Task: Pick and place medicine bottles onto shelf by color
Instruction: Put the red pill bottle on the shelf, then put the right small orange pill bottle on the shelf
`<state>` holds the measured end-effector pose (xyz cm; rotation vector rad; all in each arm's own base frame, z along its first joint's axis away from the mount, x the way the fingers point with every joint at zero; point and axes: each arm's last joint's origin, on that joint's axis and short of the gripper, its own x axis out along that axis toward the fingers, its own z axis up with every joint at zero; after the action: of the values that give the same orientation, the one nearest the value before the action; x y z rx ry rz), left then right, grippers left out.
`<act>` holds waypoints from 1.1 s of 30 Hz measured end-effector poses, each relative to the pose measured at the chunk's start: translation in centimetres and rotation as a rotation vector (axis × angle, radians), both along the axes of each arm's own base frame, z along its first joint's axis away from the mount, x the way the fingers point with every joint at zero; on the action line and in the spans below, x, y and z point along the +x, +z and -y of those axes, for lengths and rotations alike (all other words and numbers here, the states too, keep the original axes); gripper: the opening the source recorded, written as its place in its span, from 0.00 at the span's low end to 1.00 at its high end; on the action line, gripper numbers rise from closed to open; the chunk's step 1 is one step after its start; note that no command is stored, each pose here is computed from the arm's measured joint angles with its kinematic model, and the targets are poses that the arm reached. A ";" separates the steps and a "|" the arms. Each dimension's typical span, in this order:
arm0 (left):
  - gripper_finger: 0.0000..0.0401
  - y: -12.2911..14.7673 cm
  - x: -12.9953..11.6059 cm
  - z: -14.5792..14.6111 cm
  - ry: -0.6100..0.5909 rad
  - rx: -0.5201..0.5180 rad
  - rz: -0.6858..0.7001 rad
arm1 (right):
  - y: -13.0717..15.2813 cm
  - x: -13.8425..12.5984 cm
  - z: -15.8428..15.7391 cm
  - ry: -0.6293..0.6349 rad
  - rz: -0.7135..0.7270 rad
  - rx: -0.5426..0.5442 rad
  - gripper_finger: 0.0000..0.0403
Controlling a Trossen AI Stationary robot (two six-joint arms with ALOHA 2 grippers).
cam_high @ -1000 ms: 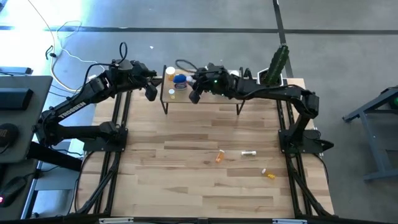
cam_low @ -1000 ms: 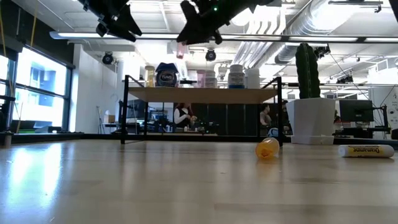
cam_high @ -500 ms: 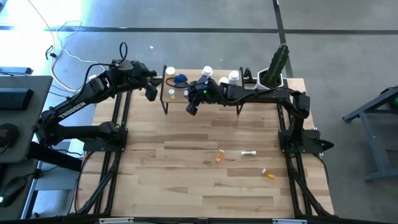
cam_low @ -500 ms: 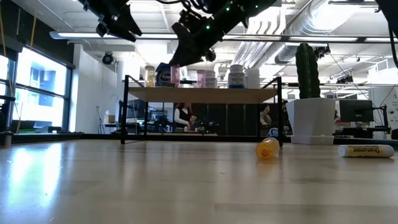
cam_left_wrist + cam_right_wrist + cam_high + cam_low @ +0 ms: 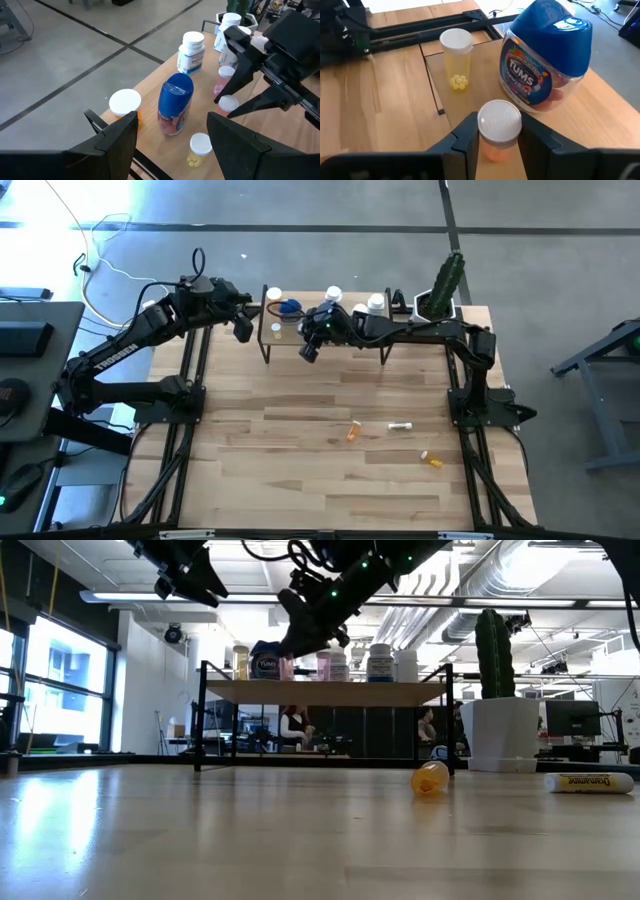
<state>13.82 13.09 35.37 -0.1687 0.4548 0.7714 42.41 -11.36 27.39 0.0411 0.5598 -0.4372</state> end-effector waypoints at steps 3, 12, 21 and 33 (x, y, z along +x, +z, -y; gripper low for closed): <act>0.56 0.0 0.0 0.0 0.001 -0.001 0.001 | 0.0 0.0 0.1 -0.012 0.006 0.016 0.25; 0.56 0.0 0.0 0.0 -0.001 0.001 -0.001 | 0.0 -0.1 0.3 -0.033 0.001 0.012 0.34; 0.56 0.0 0.0 0.0 -0.001 0.001 -0.001 | 0.7 0.0 0.4 -0.089 0.030 0.014 0.44; 0.56 0.0 0.0 0.0 -0.001 0.001 -0.001 | 3.7 0.2 0.1 -0.088 0.055 0.057 0.44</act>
<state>13.82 13.08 35.37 -0.1671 0.4549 0.7708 42.56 -11.44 31.04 0.1326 0.5181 -0.5042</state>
